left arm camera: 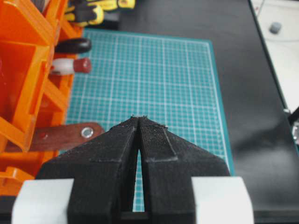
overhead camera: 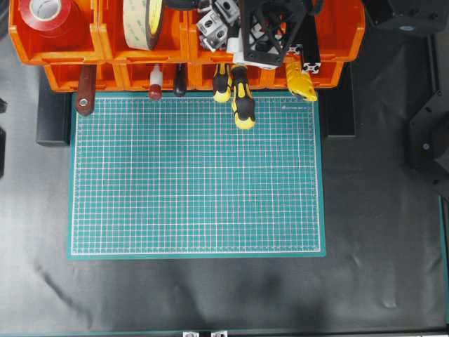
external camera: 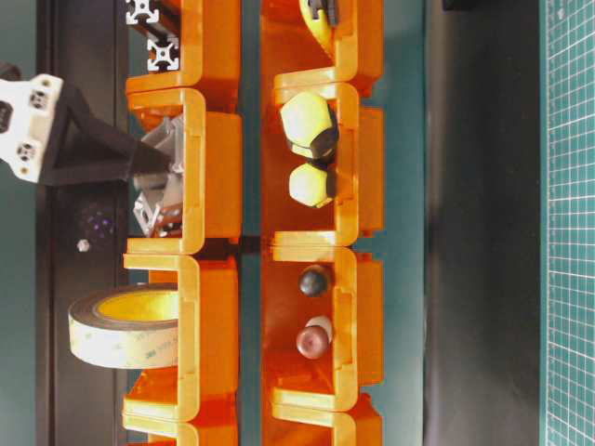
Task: Pick corner brachets from container rack with right arm.
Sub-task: 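Lower the open right gripper into the bin and close on a bracket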
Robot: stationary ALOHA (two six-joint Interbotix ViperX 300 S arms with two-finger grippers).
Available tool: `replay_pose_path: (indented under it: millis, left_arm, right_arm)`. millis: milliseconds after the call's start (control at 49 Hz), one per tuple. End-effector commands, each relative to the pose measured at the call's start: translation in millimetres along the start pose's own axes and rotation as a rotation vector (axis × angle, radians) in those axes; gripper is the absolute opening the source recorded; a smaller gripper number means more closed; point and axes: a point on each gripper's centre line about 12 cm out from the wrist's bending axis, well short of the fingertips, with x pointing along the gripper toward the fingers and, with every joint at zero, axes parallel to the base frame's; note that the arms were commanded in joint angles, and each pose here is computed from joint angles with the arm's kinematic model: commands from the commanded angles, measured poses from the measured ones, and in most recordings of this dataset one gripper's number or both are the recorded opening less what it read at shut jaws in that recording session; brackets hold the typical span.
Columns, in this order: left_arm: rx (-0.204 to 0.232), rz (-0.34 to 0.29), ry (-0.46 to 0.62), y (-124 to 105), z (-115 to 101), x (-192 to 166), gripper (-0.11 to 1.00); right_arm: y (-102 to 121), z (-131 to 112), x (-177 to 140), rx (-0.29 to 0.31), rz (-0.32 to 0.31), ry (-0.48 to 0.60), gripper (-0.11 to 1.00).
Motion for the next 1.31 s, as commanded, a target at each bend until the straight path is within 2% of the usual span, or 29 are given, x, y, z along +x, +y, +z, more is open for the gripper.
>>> replay_pose_path:
  millis: [0, 163, 286, 694, 816, 939, 1286]
  left_arm:
    - [-0.002, 0.002, -0.002, 0.0, 2.1, 0.9, 0.0]
    - [-0.002, 0.001, -0.006, 0.0, 2.4, -0.3, 0.0]
    - [-0.003, 0.002, -0.011, 0.2, 2.8, -1.4, 0.0]
    - [-0.004, 0.006, -0.007, 1.0, 0.3, -0.8, 0.0]
    - [-0.004, 0.006, -0.008, 0.9, 0.8, -1.1, 0.0]
    - [-0.003, 0.008, -0.007, 1.3, 0.3, -0.8, 0.0]
    - [-0.006, 0.013, -0.008, 2.1, -0.1, -1.0, 0.0]
  right_arm:
    - [-1.6, 5.0, 1.5, 0.011, -0.006, -0.037, 0.85]
    - [-9.2, 12.1, 3.2, 0.047, -0.051, -0.085, 0.85]
    - [-9.6, 12.9, 3.6, 0.053, -0.055, -0.093, 0.85]
    - [-7.0, 3.1, 6.3, 0.056, -0.05, -0.008, 0.83]
    - [-2.6, 1.3, 5.4, 0.048, -0.046, 0.011, 0.77]
    - [3.5, 0.5, 4.0, 0.031, -0.041, 0.022, 0.57]
    - [10.6, 7.7, -6.2, 0.015, -0.039, -0.017, 0.57]
